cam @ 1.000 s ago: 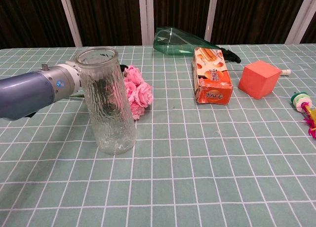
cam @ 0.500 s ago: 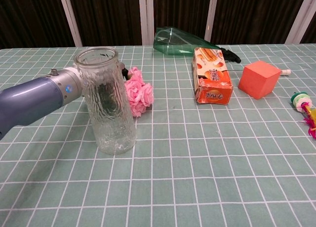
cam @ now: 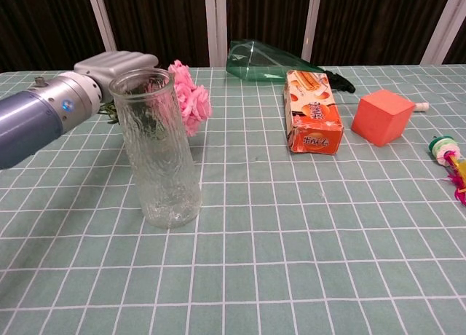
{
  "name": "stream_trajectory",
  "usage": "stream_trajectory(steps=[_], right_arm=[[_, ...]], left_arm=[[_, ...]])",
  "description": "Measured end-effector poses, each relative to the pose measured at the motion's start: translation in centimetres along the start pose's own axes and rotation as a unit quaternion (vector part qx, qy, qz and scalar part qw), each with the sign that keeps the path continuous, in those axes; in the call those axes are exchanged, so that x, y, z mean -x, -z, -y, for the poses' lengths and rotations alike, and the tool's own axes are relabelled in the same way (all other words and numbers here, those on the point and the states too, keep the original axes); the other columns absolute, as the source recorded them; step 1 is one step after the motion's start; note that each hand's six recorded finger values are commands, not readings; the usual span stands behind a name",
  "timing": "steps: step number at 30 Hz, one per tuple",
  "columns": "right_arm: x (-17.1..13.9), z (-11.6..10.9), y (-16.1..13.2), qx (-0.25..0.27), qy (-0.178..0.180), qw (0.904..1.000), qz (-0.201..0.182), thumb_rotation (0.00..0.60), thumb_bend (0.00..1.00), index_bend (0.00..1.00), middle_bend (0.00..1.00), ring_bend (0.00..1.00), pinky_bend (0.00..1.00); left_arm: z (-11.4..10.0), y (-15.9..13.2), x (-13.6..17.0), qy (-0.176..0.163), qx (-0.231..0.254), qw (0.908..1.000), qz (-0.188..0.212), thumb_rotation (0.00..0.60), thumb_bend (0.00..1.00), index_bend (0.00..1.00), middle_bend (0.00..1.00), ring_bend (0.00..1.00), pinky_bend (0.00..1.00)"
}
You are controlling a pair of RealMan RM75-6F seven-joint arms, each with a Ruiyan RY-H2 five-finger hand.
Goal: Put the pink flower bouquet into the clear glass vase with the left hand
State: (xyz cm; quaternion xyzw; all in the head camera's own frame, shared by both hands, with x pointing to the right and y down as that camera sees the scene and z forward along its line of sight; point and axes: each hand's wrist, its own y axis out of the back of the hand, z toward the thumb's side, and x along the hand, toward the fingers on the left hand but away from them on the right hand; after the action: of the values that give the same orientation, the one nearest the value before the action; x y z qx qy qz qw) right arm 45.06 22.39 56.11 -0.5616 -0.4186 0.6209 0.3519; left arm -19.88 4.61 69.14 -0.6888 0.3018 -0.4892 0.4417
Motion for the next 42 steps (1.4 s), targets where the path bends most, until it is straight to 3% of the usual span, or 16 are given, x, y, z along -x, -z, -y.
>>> stream_trajectory(steps=[5,8,14,23,26,28,29,33,36,39,42], right_arm=[[0.0,0.2,-0.2,-0.001,-0.003,1.0000,-0.003,0.600,0.29,0.12,0.03,0.01,0.00],[0.0,0.3,-0.4,-0.003,-0.005,1.0000,-0.005,0.600,0.29,0.12,0.03,0.01,0.00],[0.0,0.4,-0.7,-0.001,-0.007,0.9999,-0.011,0.600,0.29,0.12,0.03,0.01,0.00],[0.0,0.2,-0.7,0.004,-0.005,0.9999,-0.013,0.600,0.29,0.12,0.03,0.01,0.00],[0.0,0.1,-0.7,0.006,-0.003,0.9999,-0.013,0.600,0.29,0.12,0.03,0.01,0.00],[0.0,0.0,-0.6,0.007,-0.001,0.9999,-0.012,0.600,0.29,0.12,0.03,0.01,0.00],[-0.1,-0.1,-0.5,0.008,0.000,0.9999,-0.012,0.600,0.29,0.12,0.03,0.01,0.00],[0.0,-0.1,-0.5,0.009,-0.001,0.9999,-0.013,0.600,0.29,0.12,0.03,0.01,0.00],[0.0,-0.1,-0.5,0.009,-0.001,0.9999,-0.012,0.600,0.29,0.12,0.03,0.01,0.00],[0.0,-0.2,-0.3,0.011,0.001,0.9999,-0.011,0.600,0.29,0.12,0.03,0.01,0.00],[0.0,-0.3,-0.2,0.013,0.002,0.9999,-0.010,0.600,0.29,0.12,0.03,0.01,0.00]], left_arm=[[-2.9,2.0,0.7,-0.042,0.071,0.9966,0.002,0.600,0.44,0.40,0.46,0.26,0.24],[-5.8,3.7,1.5,-0.082,0.117,0.9897,0.011,0.600,0.44,0.40,0.46,0.25,0.24],[-12.4,6.1,4.1,-0.155,0.216,0.9626,0.051,0.600,0.44,0.40,0.45,0.25,0.24],[-19.6,6.5,8.2,-0.178,0.375,0.9041,0.104,0.600,0.44,0.40,0.45,0.25,0.24],[-20.5,5.6,9.0,-0.168,0.433,0.8769,0.124,0.600,0.43,0.40,0.45,0.25,0.24],[-21.1,4.6,9.6,-0.155,0.479,0.8521,0.144,0.600,0.43,0.40,0.45,0.25,0.24],[-21.2,4.3,9.8,-0.151,0.490,0.8454,0.150,0.600,0.43,0.40,0.45,0.25,0.24],[-21.9,1.7,10.8,-0.114,0.557,0.8015,0.186,0.600,0.43,0.40,0.45,0.25,0.24],[-21.9,-0.2,11.2,-0.088,0.589,0.7769,0.205,0.600,0.43,0.40,0.45,0.25,0.24],[-21.6,-1.7,11.5,-0.063,0.612,0.7582,0.217,0.600,0.43,0.40,0.45,0.25,0.24],[-21.2,-2.5,11.5,-0.048,0.610,0.7585,0.224,0.600,0.43,0.40,0.45,0.25,0.24]])
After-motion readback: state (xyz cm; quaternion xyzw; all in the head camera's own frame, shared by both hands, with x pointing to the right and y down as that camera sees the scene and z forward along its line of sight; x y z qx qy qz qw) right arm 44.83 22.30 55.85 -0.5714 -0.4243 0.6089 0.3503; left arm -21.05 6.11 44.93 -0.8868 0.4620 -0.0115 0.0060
